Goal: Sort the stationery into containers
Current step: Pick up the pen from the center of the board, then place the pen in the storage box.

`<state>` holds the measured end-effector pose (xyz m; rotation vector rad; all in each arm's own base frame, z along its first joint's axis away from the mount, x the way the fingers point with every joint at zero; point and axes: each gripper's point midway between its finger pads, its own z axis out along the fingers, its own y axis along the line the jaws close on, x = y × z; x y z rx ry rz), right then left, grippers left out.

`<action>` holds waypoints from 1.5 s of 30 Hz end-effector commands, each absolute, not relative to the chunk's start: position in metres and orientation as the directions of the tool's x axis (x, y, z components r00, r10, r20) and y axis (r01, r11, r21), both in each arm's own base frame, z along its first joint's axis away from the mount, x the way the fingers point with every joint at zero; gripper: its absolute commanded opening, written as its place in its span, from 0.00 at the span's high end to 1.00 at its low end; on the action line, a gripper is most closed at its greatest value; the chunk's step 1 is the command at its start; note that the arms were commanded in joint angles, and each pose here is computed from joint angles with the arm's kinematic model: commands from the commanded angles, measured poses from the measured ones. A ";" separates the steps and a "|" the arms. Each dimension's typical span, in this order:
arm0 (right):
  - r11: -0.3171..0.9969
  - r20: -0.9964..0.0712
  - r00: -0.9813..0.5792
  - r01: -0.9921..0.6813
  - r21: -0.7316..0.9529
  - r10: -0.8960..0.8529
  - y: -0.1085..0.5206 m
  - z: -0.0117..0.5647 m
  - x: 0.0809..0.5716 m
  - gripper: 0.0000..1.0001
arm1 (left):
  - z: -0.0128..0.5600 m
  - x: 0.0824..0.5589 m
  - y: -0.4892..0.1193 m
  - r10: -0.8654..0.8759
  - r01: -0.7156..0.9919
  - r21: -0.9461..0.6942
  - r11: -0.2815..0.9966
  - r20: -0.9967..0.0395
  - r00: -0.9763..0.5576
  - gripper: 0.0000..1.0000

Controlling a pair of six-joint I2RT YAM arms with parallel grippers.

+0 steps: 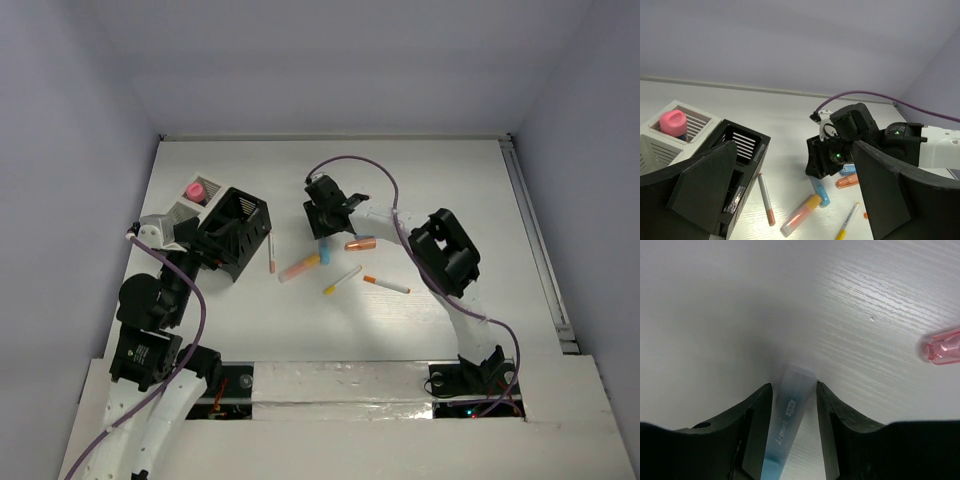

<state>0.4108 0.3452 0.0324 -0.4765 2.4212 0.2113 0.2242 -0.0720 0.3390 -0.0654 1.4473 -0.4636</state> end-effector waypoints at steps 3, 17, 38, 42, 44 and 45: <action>0.922 -0.639 -0.707 -0.387 -0.010 -0.303 0.347 0.035 0.415 0.59 | 0.348 0.223 -0.075 -0.359 0.294 -0.323 0.900 -0.930 0.076 0.01; 0.933 -0.768 -0.587 -0.357 -0.038 -0.256 0.344 0.096 0.436 0.78 | 0.349 0.223 -0.075 -0.361 0.290 -0.325 0.900 -0.929 0.079 0.01; 0.164 -0.766 -0.305 -0.869 0.467 0.566 0.503 0.385 0.371 0.80 | 0.365 0.212 -0.057 -0.377 0.247 -0.333 0.910 -0.912 0.160 0.01; 0.003 -0.689 -0.393 -0.868 0.497 0.609 0.536 0.386 0.370 0.81 | 0.369 0.206 -0.055 -0.385 0.252 -0.336 0.908 -0.906 0.179 0.01; -0.032 -0.680 -0.409 -0.869 0.494 0.608 0.559 0.387 0.368 0.82 | 0.369 0.204 -0.053 -0.385 0.247 -0.336 0.909 -0.904 0.186 0.01; -0.035 -0.681 -0.410 -0.870 0.492 0.607 0.567 0.386 0.367 0.82 | 0.370 0.203 -0.053 -0.386 0.247 -0.337 0.909 -0.902 0.191 0.01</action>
